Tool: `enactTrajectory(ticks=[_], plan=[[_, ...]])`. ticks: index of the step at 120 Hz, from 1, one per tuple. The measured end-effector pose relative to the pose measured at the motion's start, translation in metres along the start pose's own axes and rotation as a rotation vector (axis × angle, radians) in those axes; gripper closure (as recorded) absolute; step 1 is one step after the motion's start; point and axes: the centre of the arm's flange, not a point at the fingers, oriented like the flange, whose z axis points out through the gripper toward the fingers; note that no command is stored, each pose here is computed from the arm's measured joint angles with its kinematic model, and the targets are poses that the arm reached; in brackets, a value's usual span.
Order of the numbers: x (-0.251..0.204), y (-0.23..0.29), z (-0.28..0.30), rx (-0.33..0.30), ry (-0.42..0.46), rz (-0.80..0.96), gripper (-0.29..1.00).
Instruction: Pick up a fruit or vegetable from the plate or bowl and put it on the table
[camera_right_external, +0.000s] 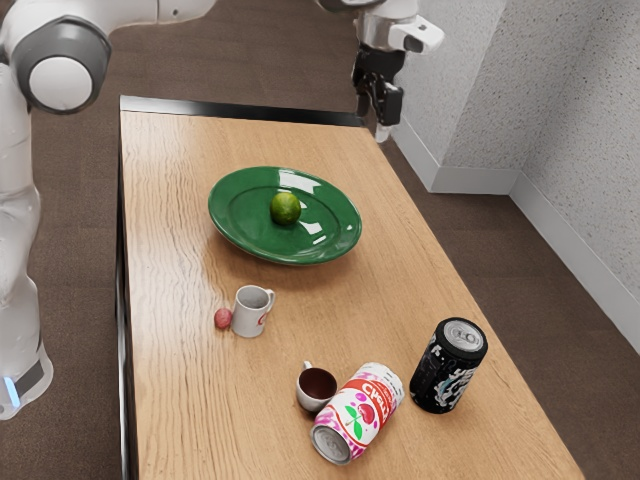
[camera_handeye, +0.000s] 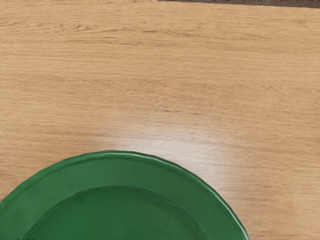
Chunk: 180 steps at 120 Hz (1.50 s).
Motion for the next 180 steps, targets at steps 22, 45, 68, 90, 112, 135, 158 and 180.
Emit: enactTrajectory(ticks=[22, 45, 68, 90, 112, 135, 158, 180], plan=[[0.001, 0.0, 0.0, 0.002, 0.0, 0.029, 0.0], [0.001, 0.015, -0.001, -0.001, 0.0, 0.076, 0.0], [0.0, -0.001, 0.002, 0.006, -0.008, 0.064, 0.0], [-0.005, -0.034, 0.0, 0.017, -0.017, 0.018, 0.0], [-0.061, -0.073, 0.012, 0.006, -0.046, -0.022, 0.0], [-0.133, -0.089, 0.056, -0.019, -0.075, -0.024, 0.0], [-0.155, -0.101, 0.09, -0.013, -0.078, -0.034, 0.0], [-0.145, -0.088, 0.108, 0.0, -0.073, -0.005, 0.0]])
